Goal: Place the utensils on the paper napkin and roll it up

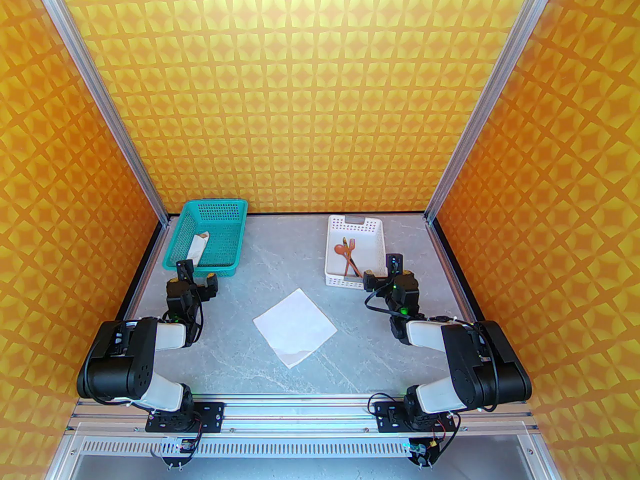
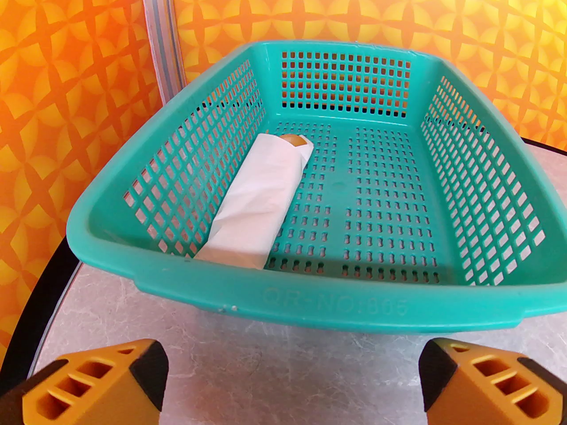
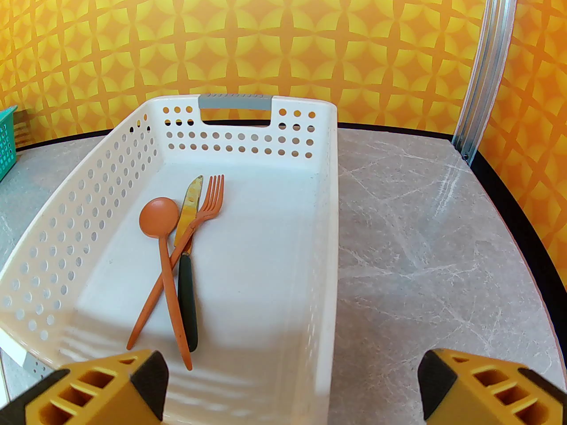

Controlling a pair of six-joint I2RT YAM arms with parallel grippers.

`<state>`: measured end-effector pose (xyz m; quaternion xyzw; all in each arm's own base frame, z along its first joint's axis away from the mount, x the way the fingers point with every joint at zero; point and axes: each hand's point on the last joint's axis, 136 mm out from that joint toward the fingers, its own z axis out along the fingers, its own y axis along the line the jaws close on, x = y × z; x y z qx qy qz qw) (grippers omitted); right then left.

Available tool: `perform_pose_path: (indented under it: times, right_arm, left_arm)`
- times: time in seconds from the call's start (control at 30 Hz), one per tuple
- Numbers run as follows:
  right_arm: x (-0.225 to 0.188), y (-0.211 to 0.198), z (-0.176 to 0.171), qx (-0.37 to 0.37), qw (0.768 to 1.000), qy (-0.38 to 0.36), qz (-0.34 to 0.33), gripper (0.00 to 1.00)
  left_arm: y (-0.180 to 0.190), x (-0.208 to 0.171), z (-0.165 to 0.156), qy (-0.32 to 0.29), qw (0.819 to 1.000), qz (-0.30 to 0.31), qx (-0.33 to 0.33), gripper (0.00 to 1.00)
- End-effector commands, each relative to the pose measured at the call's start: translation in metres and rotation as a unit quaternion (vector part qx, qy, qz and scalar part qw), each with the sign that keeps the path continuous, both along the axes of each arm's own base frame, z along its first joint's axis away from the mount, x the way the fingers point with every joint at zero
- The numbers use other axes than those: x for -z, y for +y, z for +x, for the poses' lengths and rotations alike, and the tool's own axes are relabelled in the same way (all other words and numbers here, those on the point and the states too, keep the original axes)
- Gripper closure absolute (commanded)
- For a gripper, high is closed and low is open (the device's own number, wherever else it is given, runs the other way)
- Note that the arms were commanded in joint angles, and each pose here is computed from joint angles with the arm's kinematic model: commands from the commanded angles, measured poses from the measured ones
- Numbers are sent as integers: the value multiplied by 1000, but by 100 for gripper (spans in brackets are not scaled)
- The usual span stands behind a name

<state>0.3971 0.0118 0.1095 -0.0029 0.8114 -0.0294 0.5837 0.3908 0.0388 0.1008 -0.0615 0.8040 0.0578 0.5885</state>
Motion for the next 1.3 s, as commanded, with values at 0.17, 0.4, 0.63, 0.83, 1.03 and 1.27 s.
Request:
perform_pose_path:
  times: [0.17, 0.4, 0.63, 0.83, 1.03, 1.27]
  right_arm:
    - [0, -1, 4, 2, 1000, 2, -3, 1]
    - [0, -1, 4, 2, 1000, 2, -3, 1]
    - [-1, -1, 4, 3, 1000, 2, -3, 1]
    - [0, -1, 4, 2, 1000, 2, -3, 1]
    - [-3, -9, 1, 26, 1000, -6, -1, 2]
    - [-18, -11, -9, 29, 999, -26, 0, 1]
  left_arm:
    - [-4, -7, 7, -9, 1000, 2, 11, 1]
    - [-4, -7, 7, -9, 1000, 3, 11, 1]
    - [-4, -7, 7, -9, 1000, 2, 11, 1]
    - [-4, -7, 7, -10, 1000, 2, 11, 1]
    - [-4, -7, 7, -10, 1000, 2, 11, 1]
    - [-3, -8, 7, -10, 1000, 1, 8, 1]
